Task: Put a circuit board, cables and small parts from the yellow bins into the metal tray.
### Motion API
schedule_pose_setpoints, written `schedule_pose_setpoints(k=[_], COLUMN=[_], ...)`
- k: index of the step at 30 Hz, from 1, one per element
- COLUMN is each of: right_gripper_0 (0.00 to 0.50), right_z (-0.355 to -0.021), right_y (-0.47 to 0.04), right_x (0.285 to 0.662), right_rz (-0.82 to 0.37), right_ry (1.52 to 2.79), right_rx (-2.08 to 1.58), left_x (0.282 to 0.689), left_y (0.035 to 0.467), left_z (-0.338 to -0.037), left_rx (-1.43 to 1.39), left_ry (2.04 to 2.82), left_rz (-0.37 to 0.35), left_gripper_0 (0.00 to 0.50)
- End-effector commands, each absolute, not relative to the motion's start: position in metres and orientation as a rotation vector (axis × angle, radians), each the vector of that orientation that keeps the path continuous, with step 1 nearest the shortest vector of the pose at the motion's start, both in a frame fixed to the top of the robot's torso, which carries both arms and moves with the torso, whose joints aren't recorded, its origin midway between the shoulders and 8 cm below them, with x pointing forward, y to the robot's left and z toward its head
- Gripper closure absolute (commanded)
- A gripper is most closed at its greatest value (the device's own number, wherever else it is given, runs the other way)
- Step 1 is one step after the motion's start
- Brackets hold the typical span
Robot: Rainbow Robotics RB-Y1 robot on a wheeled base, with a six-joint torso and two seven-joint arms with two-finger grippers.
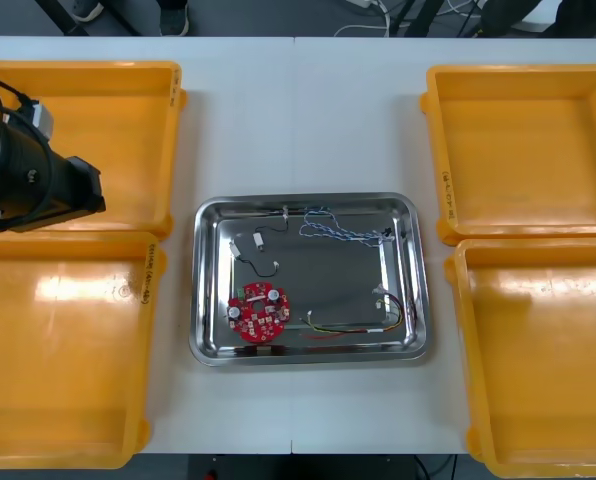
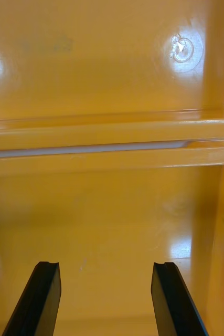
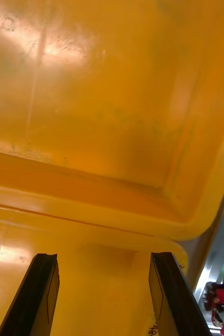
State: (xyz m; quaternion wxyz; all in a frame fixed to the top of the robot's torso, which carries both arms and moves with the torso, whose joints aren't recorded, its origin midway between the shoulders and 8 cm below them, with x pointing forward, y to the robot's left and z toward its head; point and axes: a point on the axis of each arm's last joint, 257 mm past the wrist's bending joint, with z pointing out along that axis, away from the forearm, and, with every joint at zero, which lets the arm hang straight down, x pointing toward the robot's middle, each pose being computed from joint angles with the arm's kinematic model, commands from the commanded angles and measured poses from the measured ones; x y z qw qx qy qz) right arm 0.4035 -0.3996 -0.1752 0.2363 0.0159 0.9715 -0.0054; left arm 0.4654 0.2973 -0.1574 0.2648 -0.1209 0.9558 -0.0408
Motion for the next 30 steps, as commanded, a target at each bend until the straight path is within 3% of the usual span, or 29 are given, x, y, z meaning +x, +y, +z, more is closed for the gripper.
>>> schedule_pose_setpoints(k=[1, 18, 30], right_gripper_0=[0.000, 0.000, 0.000], right_z=[-0.159, -0.162, -0.162], right_y=[-0.408, -0.408, -0.408], right_x=[0.405, 0.402, 0.402], right_rz=[-0.048, -0.047, -0.047], right_ry=[2.623, 2.635, 2.635], right_rx=[0.033, 0.038, 0.038], left_x=[0.455, 0.430, 0.410], left_y=[0.327, 0.368, 0.380], left_z=[-0.148, -0.151, -0.167], left_rx=[-0.139, -0.066, -0.090], left_ry=[2.567, 2.557, 2.590], left_rz=[-0.009, 0.063, 0.059], left_gripper_0=[0.000, 0.000, 0.000])
